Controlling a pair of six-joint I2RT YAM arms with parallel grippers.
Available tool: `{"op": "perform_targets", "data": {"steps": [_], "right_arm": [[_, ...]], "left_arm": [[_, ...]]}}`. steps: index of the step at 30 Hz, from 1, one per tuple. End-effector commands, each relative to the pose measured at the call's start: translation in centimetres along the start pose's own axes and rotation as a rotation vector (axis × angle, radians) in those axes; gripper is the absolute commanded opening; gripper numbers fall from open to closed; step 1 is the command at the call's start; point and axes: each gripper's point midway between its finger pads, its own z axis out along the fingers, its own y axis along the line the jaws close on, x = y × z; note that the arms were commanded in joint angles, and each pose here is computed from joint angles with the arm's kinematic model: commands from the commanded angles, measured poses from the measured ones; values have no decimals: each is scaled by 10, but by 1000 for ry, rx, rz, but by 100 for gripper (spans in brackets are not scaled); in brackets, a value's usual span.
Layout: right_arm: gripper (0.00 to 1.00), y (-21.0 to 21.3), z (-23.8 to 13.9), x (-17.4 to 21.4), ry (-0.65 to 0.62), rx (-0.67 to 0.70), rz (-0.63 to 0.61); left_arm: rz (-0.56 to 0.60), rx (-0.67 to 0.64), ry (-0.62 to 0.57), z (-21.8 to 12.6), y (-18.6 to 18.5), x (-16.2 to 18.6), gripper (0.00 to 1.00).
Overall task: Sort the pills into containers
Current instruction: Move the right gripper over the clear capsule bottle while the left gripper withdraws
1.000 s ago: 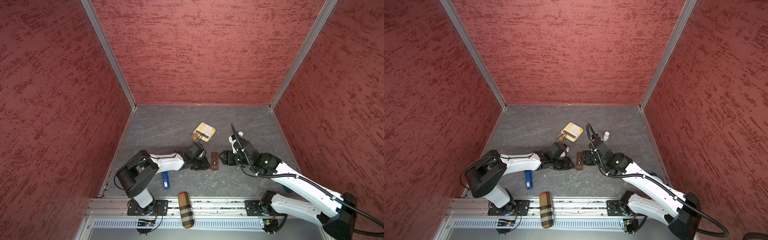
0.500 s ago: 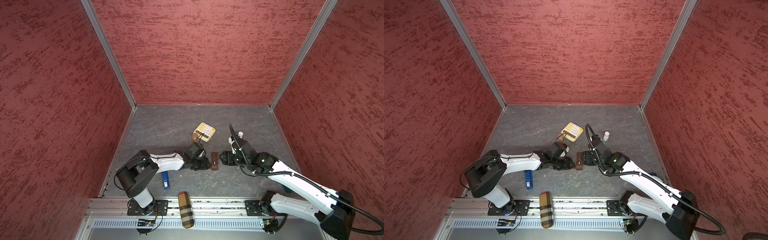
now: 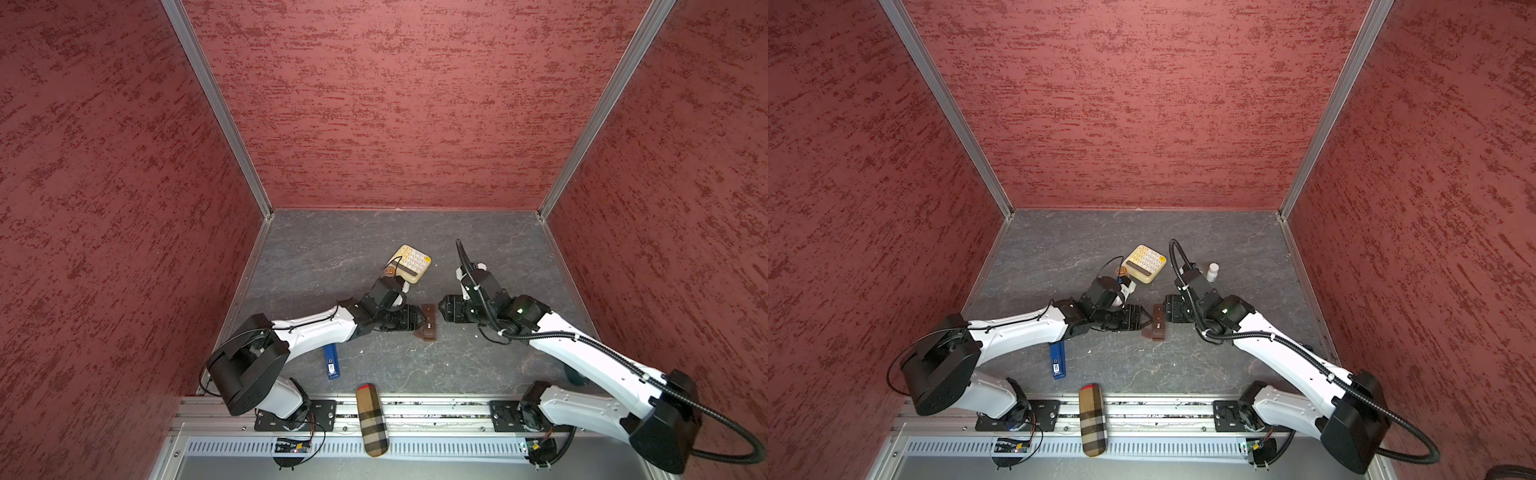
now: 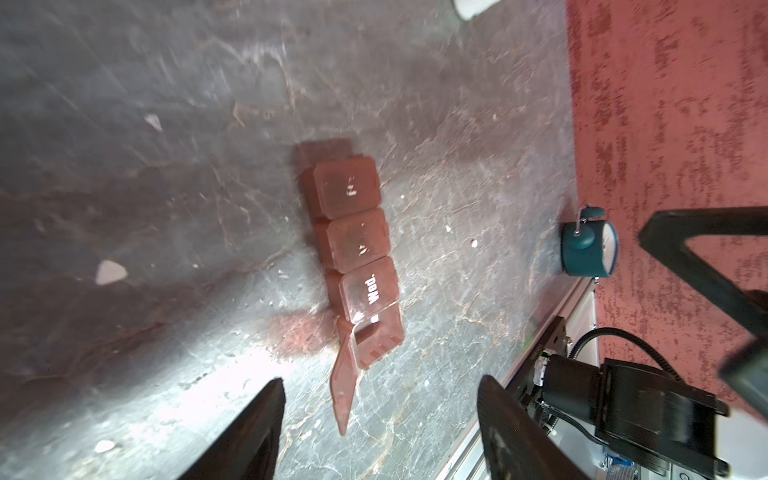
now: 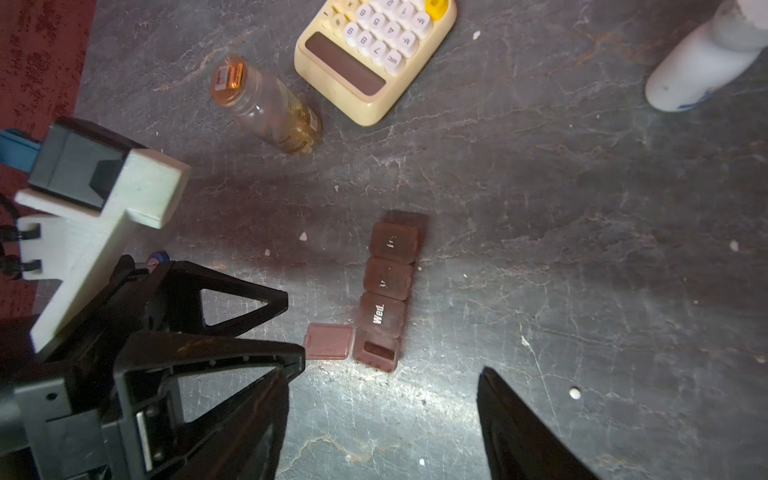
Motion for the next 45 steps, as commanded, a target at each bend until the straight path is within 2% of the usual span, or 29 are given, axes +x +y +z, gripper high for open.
{"op": "perform_targets", "data": {"steps": [1,15,24,31,35,45], "right_arm": [[73,10,-8,-23,-35,-22,-16],[71,28,-7,-74,-38,22,-36],[68,51,29,-93,63,38,-62],[67,77,77,-97,161,109,-81],[67,94,101,-98,175,136,-69],[70,125,143,-90,220,198,-144]], "left_arm": [[44,11,-66,-18,-8,-22,74],[50,-20,-357,-114,5,-91,75],[-48,-145,-484,-156,53,-109,76],[-183,-212,-507,-169,94,-103,80],[-223,-248,-496,-168,110,-94,81],[-285,-269,-475,-166,129,-77,82]]}}
